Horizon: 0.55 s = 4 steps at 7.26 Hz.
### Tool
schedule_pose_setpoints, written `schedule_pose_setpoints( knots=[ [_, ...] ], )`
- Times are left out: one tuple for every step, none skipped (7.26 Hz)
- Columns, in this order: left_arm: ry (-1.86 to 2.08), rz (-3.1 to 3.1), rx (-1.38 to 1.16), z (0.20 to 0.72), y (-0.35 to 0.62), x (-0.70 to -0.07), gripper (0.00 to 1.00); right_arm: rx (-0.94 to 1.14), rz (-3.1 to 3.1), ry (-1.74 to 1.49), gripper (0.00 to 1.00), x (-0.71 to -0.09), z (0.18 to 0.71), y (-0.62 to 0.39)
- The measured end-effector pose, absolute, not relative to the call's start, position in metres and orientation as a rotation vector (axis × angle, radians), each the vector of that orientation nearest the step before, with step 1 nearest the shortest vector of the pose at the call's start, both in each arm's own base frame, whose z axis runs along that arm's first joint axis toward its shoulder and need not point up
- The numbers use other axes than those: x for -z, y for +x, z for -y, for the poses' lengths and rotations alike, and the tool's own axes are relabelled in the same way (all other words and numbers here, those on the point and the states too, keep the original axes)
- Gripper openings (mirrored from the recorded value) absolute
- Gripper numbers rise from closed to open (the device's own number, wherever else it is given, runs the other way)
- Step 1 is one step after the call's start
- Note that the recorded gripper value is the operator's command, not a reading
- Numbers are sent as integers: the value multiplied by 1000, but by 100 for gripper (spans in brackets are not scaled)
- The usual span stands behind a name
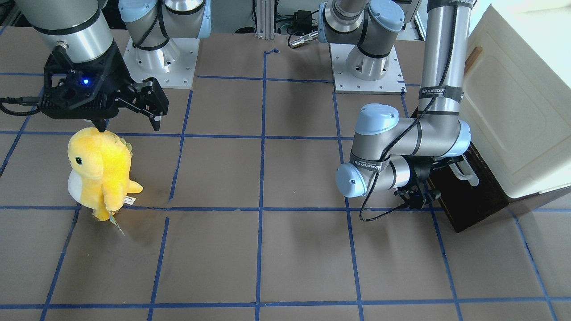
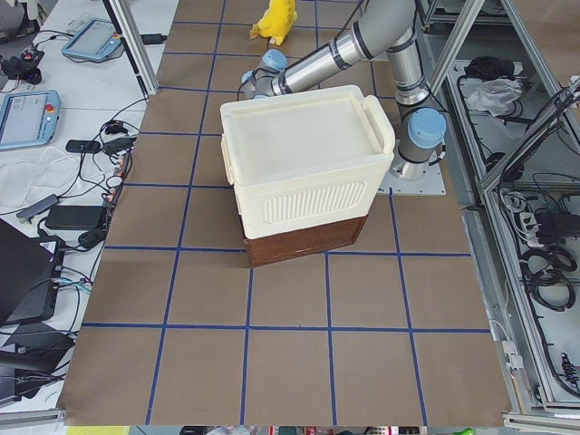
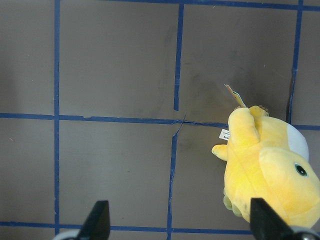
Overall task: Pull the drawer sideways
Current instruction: 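Hold the handle with the left gripper and begin pulling outward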
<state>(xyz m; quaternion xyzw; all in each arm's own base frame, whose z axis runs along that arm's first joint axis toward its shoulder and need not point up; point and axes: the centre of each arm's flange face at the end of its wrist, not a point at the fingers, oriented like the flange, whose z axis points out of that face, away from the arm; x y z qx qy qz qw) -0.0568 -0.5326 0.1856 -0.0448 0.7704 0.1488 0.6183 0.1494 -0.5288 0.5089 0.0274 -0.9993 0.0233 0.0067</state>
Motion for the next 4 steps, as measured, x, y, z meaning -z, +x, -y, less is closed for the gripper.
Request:
schedule_pose_setpoints(
  knots=[
    [-100, -1773, -345, 533, -57, -185, 29, -73, 3126, 86, 100, -509, 529, 149],
    [-95, -1772, -349, 533, -57, -183, 29, -73, 3126, 86, 100, -509, 529, 149],
    [-91, -1772, -353, 533, -57, -182, 29, -73, 3126, 86, 100, -509, 529, 149],
    [-88, -1772, -356, 533, -57, -182, 29, -73, 3126, 86, 100, -509, 529, 149]
  ],
)
